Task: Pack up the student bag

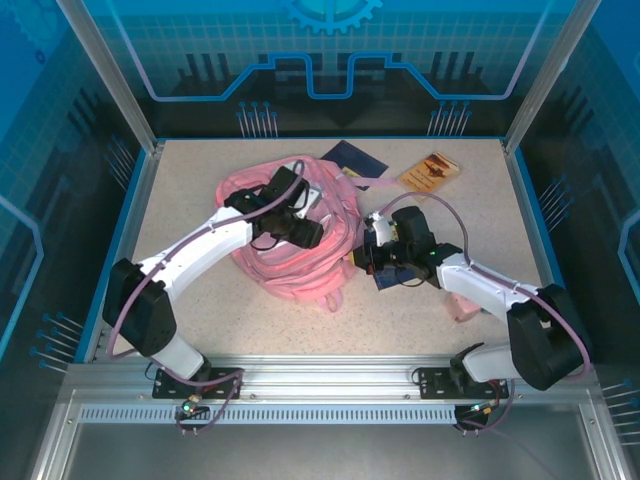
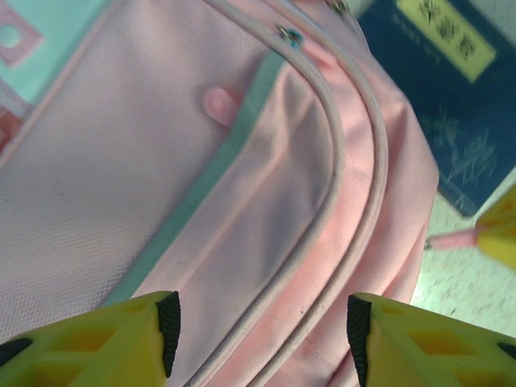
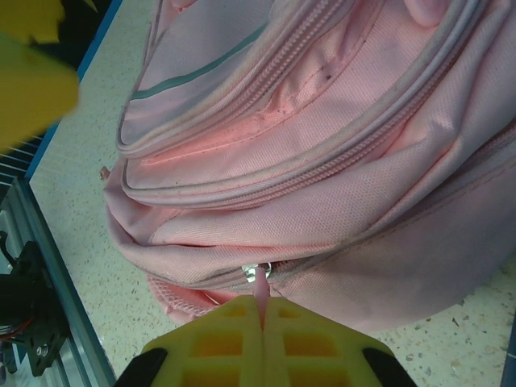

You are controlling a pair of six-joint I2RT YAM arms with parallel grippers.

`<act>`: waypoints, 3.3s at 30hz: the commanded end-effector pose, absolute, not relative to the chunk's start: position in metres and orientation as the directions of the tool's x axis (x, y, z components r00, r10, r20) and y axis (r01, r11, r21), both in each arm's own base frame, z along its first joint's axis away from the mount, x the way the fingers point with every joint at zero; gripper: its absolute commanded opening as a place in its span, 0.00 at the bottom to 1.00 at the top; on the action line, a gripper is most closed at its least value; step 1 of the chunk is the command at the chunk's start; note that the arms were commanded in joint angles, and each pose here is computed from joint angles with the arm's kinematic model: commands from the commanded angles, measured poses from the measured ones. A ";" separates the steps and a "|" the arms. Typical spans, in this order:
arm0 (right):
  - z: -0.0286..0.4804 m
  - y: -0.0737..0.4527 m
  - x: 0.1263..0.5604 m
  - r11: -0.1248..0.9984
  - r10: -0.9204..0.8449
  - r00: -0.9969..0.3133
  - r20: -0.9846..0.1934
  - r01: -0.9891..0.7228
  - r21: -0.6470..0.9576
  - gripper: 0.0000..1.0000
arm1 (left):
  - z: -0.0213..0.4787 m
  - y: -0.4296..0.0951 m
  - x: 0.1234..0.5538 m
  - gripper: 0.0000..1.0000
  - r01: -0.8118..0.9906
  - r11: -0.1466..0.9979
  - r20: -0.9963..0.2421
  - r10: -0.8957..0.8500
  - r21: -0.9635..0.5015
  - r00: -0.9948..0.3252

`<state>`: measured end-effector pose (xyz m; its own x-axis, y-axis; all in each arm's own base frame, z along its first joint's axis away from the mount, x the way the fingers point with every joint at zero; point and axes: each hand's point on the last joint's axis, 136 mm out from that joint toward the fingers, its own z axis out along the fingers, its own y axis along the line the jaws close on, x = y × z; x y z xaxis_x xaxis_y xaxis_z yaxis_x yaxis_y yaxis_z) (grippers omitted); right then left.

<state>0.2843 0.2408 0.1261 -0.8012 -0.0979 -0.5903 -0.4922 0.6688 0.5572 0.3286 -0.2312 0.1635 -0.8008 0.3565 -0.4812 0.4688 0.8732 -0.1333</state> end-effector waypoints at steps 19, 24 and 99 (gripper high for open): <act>0.129 0.262 0.256 0.561 -0.214 -0.712 -0.669 -0.650 0.512 0.00 | 0.130 -0.254 0.375 0.07 0.534 0.845 -0.514 0.467 0.020 -0.720; 0.128 0.295 0.225 0.478 -0.251 -0.659 -0.710 -0.722 0.501 0.00 | 0.149 -0.259 0.385 0.00 0.478 0.878 -0.595 0.375 -0.018 -0.711; 0.212 0.326 0.335 0.463 0.193 -0.948 -0.255 -0.141 0.875 0.22 | 0.122 -0.236 0.245 0.41 -0.039 0.894 -0.359 -0.219 -0.446 -0.908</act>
<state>0.3309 0.3121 0.1760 -0.9599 0.2108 -0.1850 -0.0455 0.5337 0.8444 0.2380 -0.2289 0.1197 -0.9156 -0.1866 -0.3563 -0.0184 0.9044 -0.4264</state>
